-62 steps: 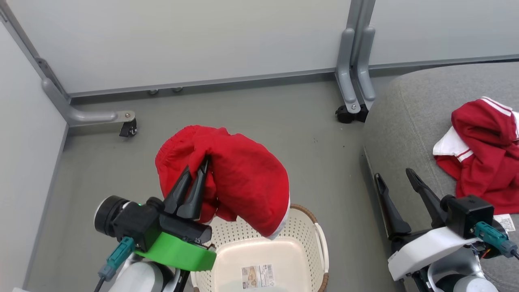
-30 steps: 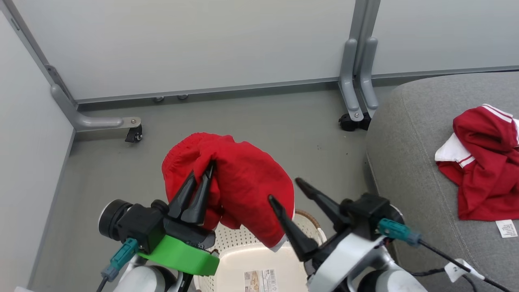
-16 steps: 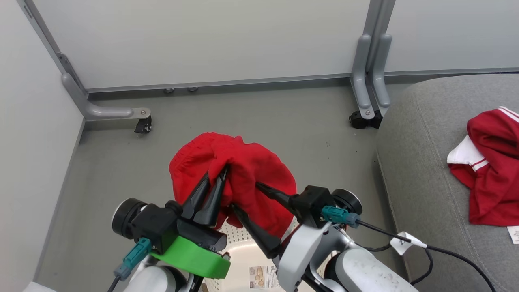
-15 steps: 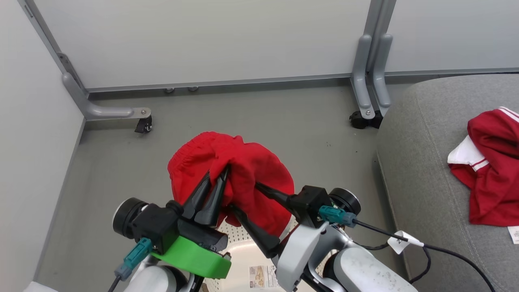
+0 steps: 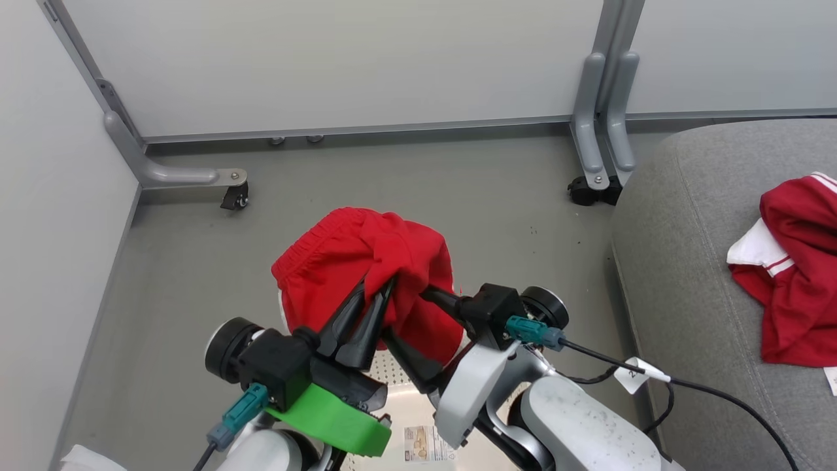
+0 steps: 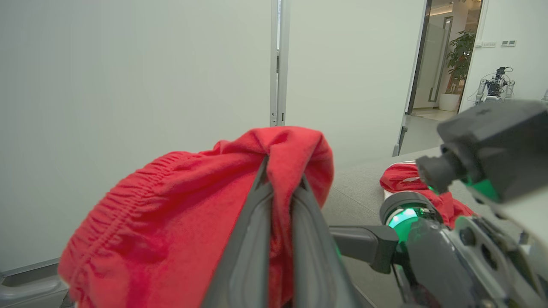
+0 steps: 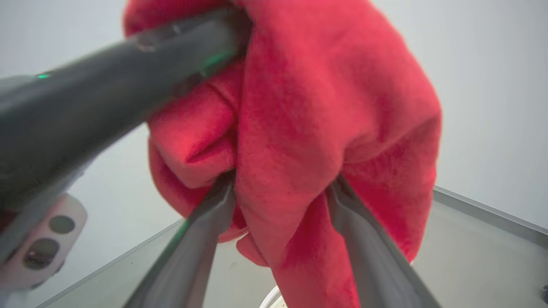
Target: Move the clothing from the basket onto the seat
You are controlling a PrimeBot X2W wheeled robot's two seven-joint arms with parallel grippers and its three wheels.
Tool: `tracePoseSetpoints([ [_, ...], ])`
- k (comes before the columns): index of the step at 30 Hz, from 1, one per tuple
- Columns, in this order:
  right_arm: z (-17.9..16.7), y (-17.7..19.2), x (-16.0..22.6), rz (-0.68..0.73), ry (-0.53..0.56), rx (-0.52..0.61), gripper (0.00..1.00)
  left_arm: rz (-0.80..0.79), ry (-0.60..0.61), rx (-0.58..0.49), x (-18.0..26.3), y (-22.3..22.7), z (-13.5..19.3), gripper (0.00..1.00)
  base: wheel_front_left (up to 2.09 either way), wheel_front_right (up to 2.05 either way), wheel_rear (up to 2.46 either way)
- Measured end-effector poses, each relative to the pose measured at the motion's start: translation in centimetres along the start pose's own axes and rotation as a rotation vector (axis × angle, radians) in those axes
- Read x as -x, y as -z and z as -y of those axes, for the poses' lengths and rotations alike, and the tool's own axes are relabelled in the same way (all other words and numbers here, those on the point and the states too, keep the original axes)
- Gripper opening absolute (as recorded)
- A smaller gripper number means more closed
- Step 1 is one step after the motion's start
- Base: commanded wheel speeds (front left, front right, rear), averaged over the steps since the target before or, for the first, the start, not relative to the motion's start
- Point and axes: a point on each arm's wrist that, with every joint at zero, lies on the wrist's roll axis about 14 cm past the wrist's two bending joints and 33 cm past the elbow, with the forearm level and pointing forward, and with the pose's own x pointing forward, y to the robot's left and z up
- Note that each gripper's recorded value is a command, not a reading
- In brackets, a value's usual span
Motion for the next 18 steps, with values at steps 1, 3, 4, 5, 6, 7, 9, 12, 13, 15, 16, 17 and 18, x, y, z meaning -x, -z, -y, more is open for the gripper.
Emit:
tracePoseSetpoints([
  [1, 0.0, -0.2, -0.1, 0.012, -0.002, -0.003, 1.00, -0.002, 0.002, 0.001, 0.0, 0.1, 0.1, 0.00, 0.00, 0.00, 0.00],
  [3, 0.2, -0.4, -0.3, 0.024, -0.001, -0.006, 1.00, -0.002, 0.005, 0.002, 0.0, 0.1, 0.2, 0.00, 0.00, 0.00, 0.00],
  [4, 0.2, -0.4, -0.3, 0.030, -0.003, -0.014, 1.00, -0.004, 0.007, 0.003, 0.0, 0.1, 0.2, 0.00, 0.00, 0.00, 0.00],
  [5, 0.1, -0.4, -0.4, 0.036, -0.005, -0.020, 1.00, -0.006, 0.009, 0.004, 0.0, 0.2, 0.2, 0.00, 0.00, 0.00, 0.00],
  [6, 0.2, -0.5, -0.5, 0.041, -0.007, -0.023, 1.00, -0.006, 0.008, 0.004, 0.0, 0.2, 0.2, 0.00, 0.00, 0.00, 0.00],
  [7, 0.2, -0.6, -0.6, 0.045, -0.009, -0.029, 1.00, -0.005, 0.009, 0.005, -0.1, 0.1, 0.2, 0.00, 0.00, 0.00, 0.00],
  [9, 0.0, -0.6, -0.8, 0.052, -0.017, -0.043, 0.45, -0.003, 0.010, 0.010, -0.1, 0.1, 0.3, 0.00, 0.00, 0.00, 0.00],
  [12, -0.2, -0.5, -1.1, 0.048, -0.028, -0.056, 0.00, -0.005, 0.007, 0.011, -0.1, 0.2, 0.2, 0.00, 0.00, 0.00, 0.00],
  [13, -0.3, -0.3, -1.2, 0.041, -0.034, -0.064, 0.00, -0.005, 0.006, 0.012, 0.0, 0.2, 0.2, 0.00, 0.00, 0.00, 0.00],
  [15, -0.5, -0.2, -1.3, 0.035, -0.043, -0.073, 0.00, -0.006, 0.003, 0.012, 0.0, 0.2, 0.1, 0.00, 0.00, 0.00, 0.00],
  [16, -0.6, -0.2, -1.4, 0.036, -0.047, -0.080, 0.00, -0.005, 0.002, 0.011, 0.0, 0.2, 0.0, 0.00, 0.00, 0.00, 0.00],
  [17, -0.6, -0.1, -1.4, 0.037, -0.048, -0.085, 0.00, -0.005, 0.001, 0.011, 0.0, 0.2, 0.0, 0.00, 0.00, 0.00, 0.00],
  [18, -0.7, 0.0, -1.5, 0.035, -0.050, -0.091, 0.00, -0.002, 0.000, 0.009, -0.1, 0.2, -0.1, 0.12, 0.00, 0.00, 0.00],
])
